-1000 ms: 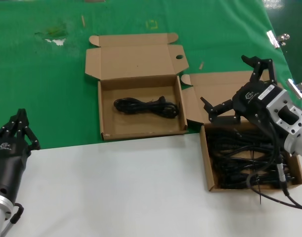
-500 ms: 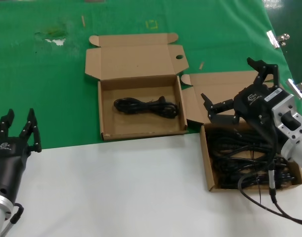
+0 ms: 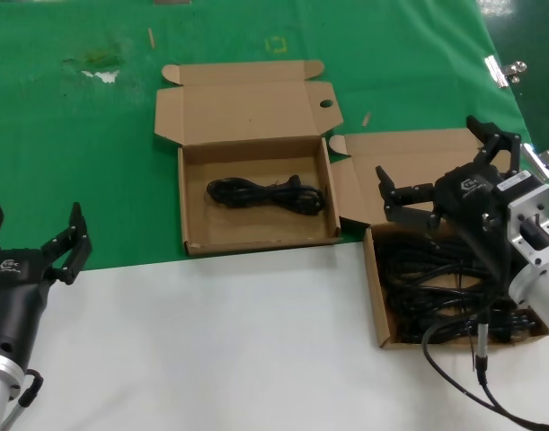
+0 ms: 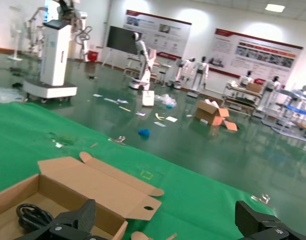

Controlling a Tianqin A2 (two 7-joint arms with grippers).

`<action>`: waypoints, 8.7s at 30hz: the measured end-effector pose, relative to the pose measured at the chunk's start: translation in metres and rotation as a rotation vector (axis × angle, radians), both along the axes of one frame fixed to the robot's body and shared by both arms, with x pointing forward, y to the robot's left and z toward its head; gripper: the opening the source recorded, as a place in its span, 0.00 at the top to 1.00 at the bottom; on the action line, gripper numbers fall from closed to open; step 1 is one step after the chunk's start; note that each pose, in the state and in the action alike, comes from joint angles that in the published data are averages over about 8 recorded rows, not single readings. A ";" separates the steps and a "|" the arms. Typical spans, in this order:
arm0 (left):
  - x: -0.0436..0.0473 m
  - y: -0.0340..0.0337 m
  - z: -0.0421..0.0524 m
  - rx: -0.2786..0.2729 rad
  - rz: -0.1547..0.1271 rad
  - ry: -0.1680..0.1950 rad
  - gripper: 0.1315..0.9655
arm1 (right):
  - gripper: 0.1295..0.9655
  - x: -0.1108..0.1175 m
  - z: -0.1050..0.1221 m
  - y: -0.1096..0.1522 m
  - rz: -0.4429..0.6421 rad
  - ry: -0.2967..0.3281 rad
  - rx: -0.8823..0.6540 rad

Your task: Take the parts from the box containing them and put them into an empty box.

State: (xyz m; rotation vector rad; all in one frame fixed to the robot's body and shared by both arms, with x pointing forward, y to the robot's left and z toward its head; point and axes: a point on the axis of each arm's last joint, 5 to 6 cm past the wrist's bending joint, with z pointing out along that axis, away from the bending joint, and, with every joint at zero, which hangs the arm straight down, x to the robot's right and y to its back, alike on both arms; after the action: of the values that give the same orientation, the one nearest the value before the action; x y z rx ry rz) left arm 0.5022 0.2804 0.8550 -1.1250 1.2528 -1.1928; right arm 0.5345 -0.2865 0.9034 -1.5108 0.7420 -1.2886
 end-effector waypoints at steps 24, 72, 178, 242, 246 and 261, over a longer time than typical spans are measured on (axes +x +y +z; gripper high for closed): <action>0.0000 0.0000 0.0000 0.000 0.000 0.000 0.06 | 0.00 -0.018 -0.033 0.005 -0.159 0.037 0.209; 0.0000 0.0000 0.0000 0.000 0.000 0.000 0.00 | 0.00 -0.024 -0.045 0.006 -0.221 0.060 0.272; 0.0000 0.0000 0.0000 0.000 0.000 0.000 0.00 | 0.00 -0.024 -0.045 0.006 -0.221 0.060 0.272; 0.0000 0.0000 0.0000 0.000 0.000 0.000 0.00 | 0.00 -0.024 -0.045 0.006 -0.221 0.060 0.272; 0.0000 0.0000 0.0000 0.000 0.000 0.000 0.00 | 0.00 -0.024 -0.045 0.006 -0.221 0.060 0.272; 0.0000 0.0000 0.0000 0.000 0.000 0.000 0.00 | 0.00 -0.024 -0.045 0.006 -0.221 0.060 0.272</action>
State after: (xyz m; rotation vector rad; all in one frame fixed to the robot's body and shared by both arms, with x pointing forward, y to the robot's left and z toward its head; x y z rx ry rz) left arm 0.5022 0.2804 0.8550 -1.1251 1.2527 -1.1928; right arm 0.5101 -0.2806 0.8589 -1.2783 1.1018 -1.2479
